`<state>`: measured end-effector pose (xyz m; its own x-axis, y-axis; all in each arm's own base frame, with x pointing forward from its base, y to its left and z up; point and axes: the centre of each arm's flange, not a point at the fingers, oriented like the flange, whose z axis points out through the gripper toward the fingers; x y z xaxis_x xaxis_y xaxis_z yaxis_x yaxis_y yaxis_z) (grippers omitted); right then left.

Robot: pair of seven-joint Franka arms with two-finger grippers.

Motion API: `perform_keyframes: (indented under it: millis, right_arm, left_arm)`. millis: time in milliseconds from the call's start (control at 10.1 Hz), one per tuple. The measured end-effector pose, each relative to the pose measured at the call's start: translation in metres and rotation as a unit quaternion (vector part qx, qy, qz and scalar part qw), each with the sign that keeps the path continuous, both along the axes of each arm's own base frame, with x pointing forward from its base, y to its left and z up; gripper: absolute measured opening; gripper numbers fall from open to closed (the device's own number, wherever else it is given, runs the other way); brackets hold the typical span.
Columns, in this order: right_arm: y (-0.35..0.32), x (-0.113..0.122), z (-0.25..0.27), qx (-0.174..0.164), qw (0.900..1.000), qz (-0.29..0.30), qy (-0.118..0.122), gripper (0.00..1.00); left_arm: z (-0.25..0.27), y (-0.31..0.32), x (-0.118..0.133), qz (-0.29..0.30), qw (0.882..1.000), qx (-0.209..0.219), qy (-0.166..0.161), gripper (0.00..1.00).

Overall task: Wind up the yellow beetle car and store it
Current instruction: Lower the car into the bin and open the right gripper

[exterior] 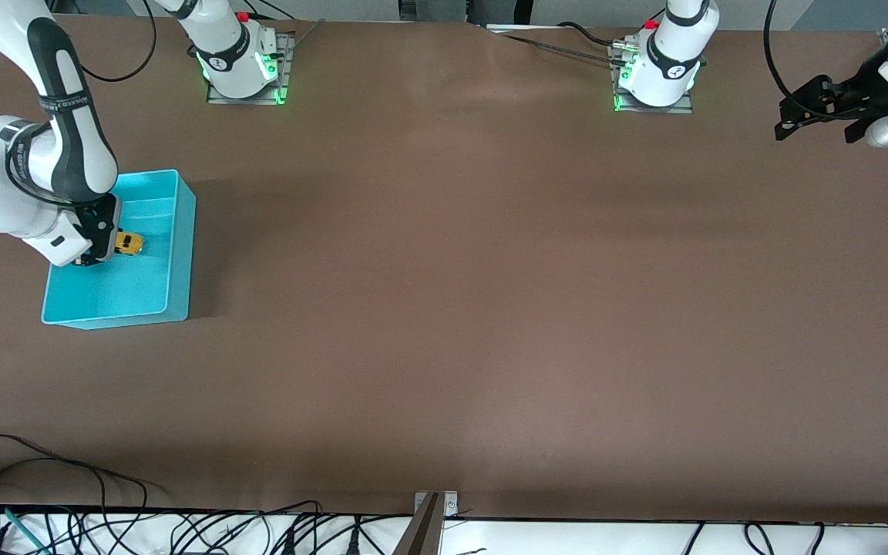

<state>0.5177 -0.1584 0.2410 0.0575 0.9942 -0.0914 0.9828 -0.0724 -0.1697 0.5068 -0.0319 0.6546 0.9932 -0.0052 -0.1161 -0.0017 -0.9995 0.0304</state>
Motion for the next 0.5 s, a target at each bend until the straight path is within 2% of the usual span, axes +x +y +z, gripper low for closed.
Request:
perform_keyframes:
  millis: [497]
  right_arm:
    - [-0.004,-0.003,-0.029,0.014,1.0,0.004,0.006,0.44]
  left_arm:
    - [0.0,0.001,0.0,0.001,1.0,0.0,0.0,1.0]
